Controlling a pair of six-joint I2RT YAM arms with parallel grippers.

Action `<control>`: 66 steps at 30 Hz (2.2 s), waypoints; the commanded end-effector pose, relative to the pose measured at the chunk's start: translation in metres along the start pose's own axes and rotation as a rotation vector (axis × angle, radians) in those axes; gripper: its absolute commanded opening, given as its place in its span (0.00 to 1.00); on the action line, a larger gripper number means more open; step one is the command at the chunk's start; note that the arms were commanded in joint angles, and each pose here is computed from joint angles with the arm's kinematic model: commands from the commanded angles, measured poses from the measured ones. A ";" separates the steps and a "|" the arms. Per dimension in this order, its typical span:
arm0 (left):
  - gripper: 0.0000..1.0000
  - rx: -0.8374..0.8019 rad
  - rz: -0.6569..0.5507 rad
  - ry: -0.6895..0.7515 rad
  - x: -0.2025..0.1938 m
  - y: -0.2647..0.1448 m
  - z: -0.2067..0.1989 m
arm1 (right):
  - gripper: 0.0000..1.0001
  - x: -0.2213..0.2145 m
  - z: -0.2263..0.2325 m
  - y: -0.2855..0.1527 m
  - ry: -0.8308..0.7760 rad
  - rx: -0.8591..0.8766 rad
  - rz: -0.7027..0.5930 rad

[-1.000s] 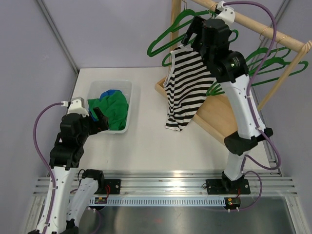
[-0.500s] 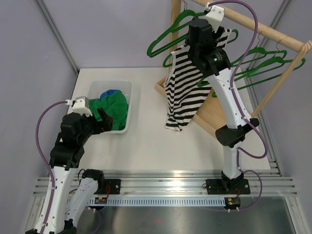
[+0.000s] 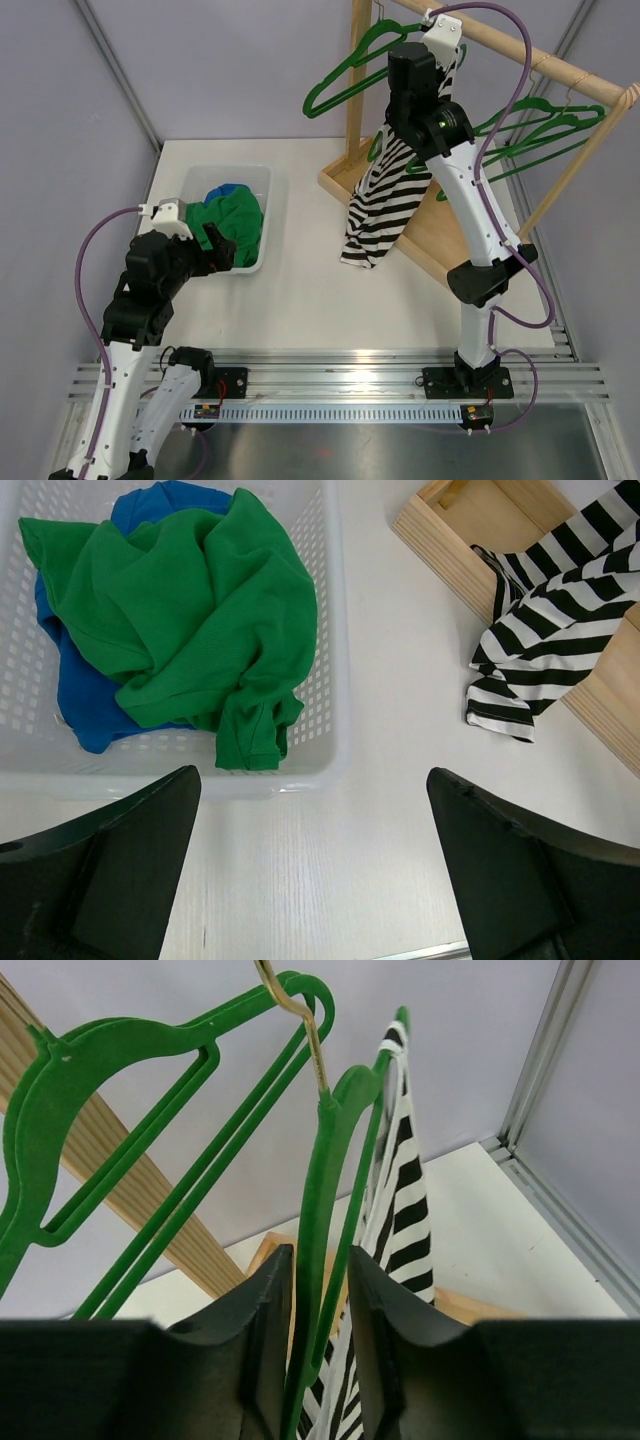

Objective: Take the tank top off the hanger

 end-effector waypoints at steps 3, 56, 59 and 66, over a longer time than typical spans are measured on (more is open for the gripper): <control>0.99 -0.048 -0.040 0.023 0.007 0.000 -0.008 | 0.29 0.028 -0.012 -0.017 0.049 -0.018 -0.043; 0.99 -0.005 -0.027 0.024 0.007 0.002 -0.003 | 0.00 0.037 -0.022 -0.153 0.103 0.495 0.168; 0.99 -0.010 -0.030 0.017 0.010 0.001 -0.004 | 0.00 0.014 -0.035 -0.179 0.075 0.609 0.280; 0.99 -0.168 -0.097 -0.064 0.044 -0.014 -0.037 | 0.00 -0.047 -0.051 -0.243 0.101 0.893 0.556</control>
Point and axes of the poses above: each gripper's point midway between its finger pads, its own y axis out along the fingers, its own z axis along the line the jaws close on, x = y × z, the point moved 2 cm from there along -y, back along the fingers, and after that the axes turned 10 degrees about y, right-handed, at the moved point
